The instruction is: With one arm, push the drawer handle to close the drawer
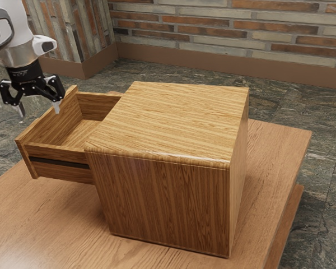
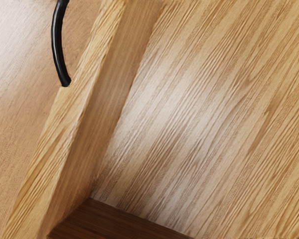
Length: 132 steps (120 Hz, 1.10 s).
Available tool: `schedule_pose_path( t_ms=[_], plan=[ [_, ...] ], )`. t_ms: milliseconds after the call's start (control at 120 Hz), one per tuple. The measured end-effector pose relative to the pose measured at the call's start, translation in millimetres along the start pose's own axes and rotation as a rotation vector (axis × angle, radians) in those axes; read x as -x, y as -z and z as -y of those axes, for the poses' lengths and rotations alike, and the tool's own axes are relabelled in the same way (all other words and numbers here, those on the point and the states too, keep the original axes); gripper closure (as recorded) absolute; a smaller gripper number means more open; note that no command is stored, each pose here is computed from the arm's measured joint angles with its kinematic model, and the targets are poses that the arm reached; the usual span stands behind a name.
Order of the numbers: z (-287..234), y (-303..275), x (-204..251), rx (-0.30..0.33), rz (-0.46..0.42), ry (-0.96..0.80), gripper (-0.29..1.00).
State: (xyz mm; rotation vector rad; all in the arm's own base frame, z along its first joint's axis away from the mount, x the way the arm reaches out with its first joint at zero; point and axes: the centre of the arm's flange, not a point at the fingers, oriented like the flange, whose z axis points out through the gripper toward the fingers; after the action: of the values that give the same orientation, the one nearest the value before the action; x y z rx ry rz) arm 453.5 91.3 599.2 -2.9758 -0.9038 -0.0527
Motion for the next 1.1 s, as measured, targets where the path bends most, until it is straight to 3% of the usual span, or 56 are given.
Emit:
schedule_pose_path(
  t_ms=[142, 267, 367, 483, 650, 758, 900, 1100],
  plan=[
    [-7.0, 4.5, 4.5, -0.018, -0.022, -0.066, 0.00],
    [6.1, 32.3, 15.3, 0.009, -0.077, -0.085, 0.00],
    [28.1, 54.4, 23.4, 0.040, -0.116, -0.057, 0.00],
    [38.9, 57.7, 25.8, 0.051, -0.104, 0.052, 0.01],
    [69.4, 48.6, 13.9, 0.100, -0.042, 0.352, 0.39],
    [69.4, 40.1, -0.1, 0.084, -0.017, 0.526, 0.58],
    [80.5, 23.0, -22.1, 0.066, 0.013, 0.746, 0.70],
    [113.0, -16.0, -13.9, 0.076, 0.033, 0.955, 0.76]
  ],
)
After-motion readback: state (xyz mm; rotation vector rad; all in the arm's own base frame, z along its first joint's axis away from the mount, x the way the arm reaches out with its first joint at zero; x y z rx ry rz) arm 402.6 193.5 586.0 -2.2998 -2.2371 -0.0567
